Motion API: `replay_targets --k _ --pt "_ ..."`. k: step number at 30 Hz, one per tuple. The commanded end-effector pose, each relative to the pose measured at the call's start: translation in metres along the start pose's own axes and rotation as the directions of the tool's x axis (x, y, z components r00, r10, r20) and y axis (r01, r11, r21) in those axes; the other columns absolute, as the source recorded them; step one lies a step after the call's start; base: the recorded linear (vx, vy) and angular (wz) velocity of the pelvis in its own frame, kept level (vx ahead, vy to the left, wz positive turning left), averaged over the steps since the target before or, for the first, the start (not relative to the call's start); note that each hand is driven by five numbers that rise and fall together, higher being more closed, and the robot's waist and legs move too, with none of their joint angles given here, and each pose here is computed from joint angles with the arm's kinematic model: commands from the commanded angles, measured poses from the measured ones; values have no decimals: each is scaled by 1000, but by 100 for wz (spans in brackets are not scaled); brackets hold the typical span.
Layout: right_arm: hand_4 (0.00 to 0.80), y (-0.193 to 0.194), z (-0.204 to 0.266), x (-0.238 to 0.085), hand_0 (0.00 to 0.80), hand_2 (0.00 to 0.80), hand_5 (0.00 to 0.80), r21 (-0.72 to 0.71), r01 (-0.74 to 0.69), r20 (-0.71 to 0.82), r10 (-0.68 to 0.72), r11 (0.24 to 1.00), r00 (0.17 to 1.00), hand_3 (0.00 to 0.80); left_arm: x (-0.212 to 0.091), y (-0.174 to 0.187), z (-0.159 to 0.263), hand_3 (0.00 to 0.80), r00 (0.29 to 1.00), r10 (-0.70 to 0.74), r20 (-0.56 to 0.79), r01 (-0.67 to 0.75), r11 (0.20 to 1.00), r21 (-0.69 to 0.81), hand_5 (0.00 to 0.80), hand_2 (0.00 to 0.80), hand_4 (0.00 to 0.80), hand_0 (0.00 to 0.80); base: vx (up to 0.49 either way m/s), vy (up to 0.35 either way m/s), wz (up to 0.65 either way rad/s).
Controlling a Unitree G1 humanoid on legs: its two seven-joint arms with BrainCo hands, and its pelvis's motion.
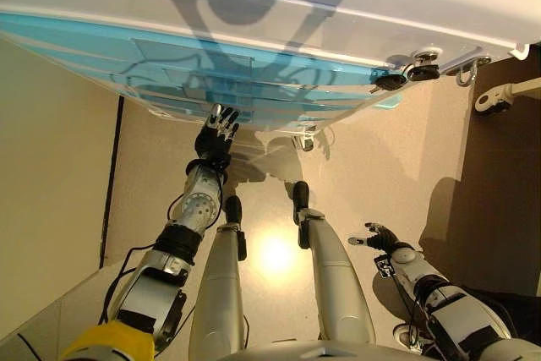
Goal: Open the drawer and pick up the medicine
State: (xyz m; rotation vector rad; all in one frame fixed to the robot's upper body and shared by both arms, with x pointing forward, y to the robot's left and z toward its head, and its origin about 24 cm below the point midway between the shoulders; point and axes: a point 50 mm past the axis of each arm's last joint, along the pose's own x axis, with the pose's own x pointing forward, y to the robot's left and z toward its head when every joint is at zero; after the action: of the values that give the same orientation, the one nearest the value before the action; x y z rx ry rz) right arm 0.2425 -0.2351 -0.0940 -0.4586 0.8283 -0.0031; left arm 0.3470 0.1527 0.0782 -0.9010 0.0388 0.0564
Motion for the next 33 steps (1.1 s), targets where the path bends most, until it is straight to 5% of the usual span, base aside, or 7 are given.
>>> replay_targets --k 1,7,15,25,33 --pt "0 -6 -28 -5 0 0 0 -49 23 -71 -27 999 997 0 2 -64 56 0 922 -247 298 268 963 -33 0 0 0 0 -45 -45 7" --pt "0 -5 -28 -5 0 0 0 -35 44 -73 -47 998 996 0 -8 -36 7 0 977 -162 137 181 974 -140 0 0 0 0 -37 -44 13" --pt "0 -4 -32 -6 0 0 0 -26 45 -83 -47 999 995 0 -27 -38 -20 0 974 -222 38 225 951 -210 0 0 0 0 -15 -28 8" --pt "0 -2 -40 -8 0 0 0 -34 17 -96 -20 999 995 0 -35 -65 0 0 909 -410 80 417 897 -147 0 0 0 0 -21 -14 4" --pt "0 0 -38 -8 0 0 0 -43 -5 -79 2 999 997 0 -24 -67 20 0 896 -424 133 437 895 -88 0 0 0 0 -5 -4 3"
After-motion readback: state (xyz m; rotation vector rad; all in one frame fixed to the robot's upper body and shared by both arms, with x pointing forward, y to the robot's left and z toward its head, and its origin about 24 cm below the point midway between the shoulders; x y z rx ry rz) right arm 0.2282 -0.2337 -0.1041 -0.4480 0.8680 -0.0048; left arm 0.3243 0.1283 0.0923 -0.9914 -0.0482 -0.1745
